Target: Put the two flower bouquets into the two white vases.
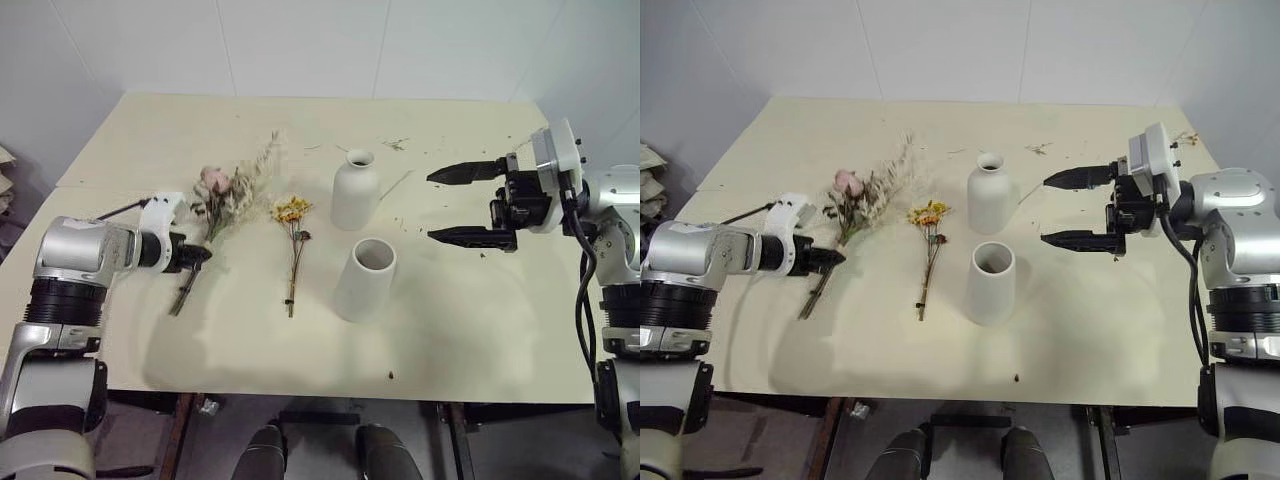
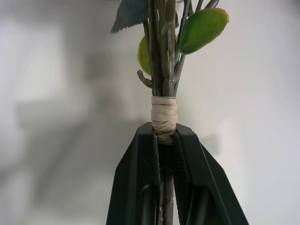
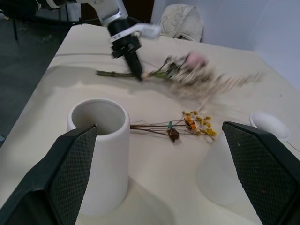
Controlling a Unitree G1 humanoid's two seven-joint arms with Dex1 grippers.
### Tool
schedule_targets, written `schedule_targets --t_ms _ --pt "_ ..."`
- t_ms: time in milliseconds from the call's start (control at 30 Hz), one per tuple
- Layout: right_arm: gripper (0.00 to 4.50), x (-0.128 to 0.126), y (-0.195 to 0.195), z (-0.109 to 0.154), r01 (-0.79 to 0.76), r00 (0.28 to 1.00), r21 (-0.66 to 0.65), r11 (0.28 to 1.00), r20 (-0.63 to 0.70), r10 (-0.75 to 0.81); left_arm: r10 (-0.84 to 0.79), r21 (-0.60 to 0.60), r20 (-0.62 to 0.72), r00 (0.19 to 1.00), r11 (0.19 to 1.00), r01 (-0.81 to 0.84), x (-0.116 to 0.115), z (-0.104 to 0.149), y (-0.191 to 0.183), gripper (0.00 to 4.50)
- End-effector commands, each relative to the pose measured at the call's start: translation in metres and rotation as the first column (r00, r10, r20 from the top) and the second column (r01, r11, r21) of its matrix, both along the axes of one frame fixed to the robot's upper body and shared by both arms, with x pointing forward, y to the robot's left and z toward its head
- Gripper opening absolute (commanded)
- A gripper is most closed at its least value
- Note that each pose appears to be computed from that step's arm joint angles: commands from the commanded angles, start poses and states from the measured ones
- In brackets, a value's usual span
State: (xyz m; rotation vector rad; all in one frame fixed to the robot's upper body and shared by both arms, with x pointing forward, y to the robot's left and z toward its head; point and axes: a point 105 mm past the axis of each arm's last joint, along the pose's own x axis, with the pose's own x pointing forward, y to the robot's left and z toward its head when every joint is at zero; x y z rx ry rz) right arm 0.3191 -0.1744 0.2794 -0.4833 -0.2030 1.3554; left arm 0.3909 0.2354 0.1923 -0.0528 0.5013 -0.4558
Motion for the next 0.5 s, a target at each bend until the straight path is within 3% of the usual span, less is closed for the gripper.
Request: schedule_targets --t_ms 33,167,300,500 --pt "4.5 -0.009 -0.01 0.017 0.031 0.997 0.011 0.999 0.067 -0.032 0.046 -0.174 0.376 0.926 0.985 0.022 0.01 0.08 0.005 0.11" --pt "4.5 -0.01 -0.018 0.018 0.074 0.994 0.011 0.997 0.078 -0.075 0.063 -0.31 0.544 0.837 0.942 0.131 0.012 0.123 -0.005 0.11" --pt "4.5 -0.011 -0.03 0.024 0.15 0.983 0.034 0.988 0.099 -0.153 -0.02 -0.353 0.708 0.706 0.856 0.378 0.019 0.168 -0.053 0.11" --pt "4.5 -0.015 -0.038 0.025 0.207 0.97 0.062 0.976 0.12 -0.213 -0.108 -0.349 0.771 0.627 0.753 0.558 0.029 0.176 -0.107 0.11"
